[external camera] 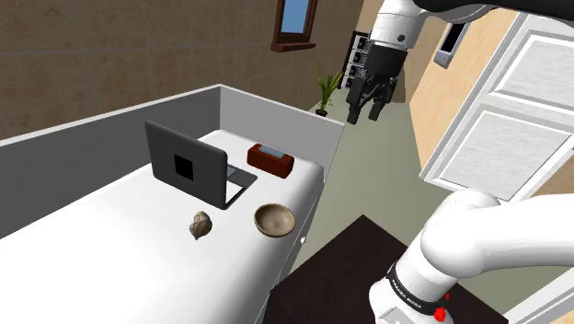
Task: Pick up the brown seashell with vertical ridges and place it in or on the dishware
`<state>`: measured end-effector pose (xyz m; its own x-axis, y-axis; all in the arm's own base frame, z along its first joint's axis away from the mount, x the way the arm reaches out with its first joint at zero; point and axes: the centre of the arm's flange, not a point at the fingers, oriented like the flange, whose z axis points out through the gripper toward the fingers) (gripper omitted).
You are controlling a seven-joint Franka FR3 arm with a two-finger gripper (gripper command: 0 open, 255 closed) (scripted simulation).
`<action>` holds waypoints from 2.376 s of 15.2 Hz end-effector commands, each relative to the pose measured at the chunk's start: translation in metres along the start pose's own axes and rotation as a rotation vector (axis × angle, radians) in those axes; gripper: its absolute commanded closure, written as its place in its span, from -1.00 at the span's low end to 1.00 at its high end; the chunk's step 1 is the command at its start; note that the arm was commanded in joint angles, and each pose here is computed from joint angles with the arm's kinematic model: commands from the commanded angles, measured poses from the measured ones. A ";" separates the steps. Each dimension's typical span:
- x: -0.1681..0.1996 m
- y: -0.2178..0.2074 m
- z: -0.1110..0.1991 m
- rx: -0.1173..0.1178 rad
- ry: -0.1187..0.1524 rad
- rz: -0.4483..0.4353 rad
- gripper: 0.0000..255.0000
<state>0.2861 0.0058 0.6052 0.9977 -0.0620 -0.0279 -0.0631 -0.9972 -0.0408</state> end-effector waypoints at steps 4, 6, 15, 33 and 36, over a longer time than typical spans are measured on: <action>0.010 -0.014 0.034 0.015 0.019 0.023 -1.00; 0.017 -0.024 0.056 0.025 0.031 0.038 -1.00; 0.055 -0.068 0.153 0.069 0.087 0.106 -1.00; 0.156 -0.161 0.334 0.159 0.200 0.243 -1.00; 0.175 -0.176 0.363 0.174 0.219 0.266 -1.00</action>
<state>0.4557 0.1798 0.2590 0.9305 -0.3348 0.1482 -0.2987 -0.9282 -0.2216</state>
